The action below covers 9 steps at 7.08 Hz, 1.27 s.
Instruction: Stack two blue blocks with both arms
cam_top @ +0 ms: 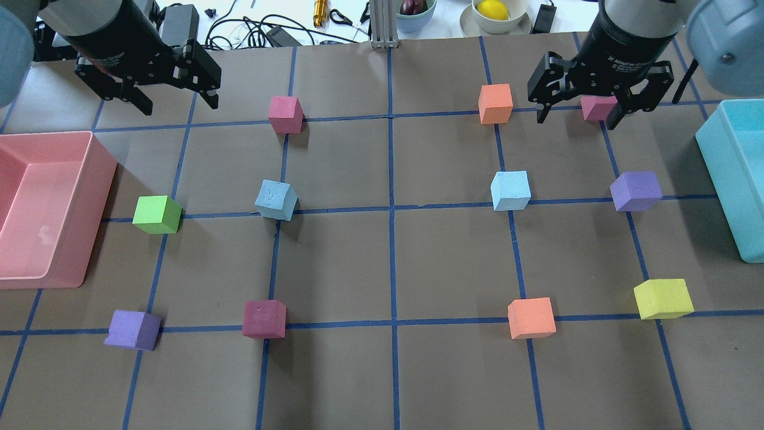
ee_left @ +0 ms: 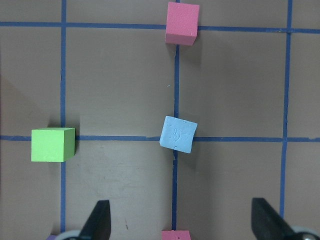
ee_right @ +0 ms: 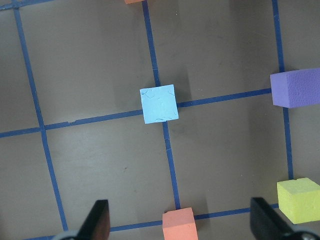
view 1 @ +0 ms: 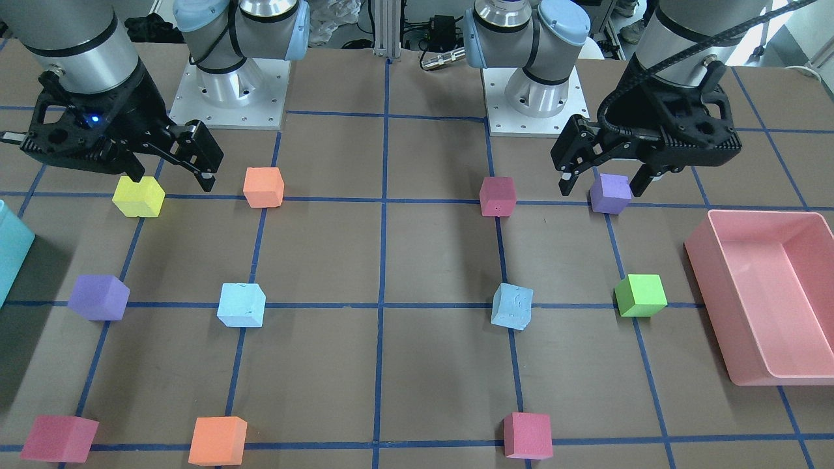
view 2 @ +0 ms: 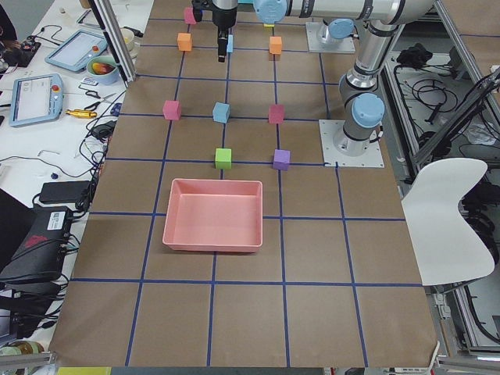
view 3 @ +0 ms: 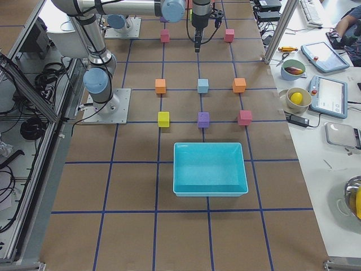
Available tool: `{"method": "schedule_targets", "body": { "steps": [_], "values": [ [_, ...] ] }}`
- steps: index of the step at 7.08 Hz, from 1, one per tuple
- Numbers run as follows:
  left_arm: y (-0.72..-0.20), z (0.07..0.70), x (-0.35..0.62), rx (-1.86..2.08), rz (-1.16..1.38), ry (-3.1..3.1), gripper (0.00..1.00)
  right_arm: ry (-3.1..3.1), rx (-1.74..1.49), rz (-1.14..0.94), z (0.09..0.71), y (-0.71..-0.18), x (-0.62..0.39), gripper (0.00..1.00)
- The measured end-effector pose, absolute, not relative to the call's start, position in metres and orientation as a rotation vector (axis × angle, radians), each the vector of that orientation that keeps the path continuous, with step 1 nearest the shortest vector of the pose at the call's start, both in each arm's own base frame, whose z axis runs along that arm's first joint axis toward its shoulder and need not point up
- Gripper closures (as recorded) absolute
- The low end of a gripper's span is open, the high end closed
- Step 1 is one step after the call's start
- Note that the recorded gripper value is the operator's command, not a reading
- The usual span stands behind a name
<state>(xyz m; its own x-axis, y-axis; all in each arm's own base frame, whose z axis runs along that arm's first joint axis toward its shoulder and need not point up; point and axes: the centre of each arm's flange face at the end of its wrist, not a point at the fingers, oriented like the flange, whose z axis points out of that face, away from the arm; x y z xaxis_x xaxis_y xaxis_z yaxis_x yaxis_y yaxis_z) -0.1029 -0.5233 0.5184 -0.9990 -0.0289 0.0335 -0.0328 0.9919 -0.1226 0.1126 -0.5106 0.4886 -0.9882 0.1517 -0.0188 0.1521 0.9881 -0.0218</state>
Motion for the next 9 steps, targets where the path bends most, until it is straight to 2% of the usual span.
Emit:
{"method": "schedule_targets", "body": {
  "steps": [9],
  "values": [
    [-0.523,0.518,-0.103,0.048,0.191,-3.104,0.00,3.113,0.244,-0.052,0.473,-0.514,0.110,0.00]
  ]
}}
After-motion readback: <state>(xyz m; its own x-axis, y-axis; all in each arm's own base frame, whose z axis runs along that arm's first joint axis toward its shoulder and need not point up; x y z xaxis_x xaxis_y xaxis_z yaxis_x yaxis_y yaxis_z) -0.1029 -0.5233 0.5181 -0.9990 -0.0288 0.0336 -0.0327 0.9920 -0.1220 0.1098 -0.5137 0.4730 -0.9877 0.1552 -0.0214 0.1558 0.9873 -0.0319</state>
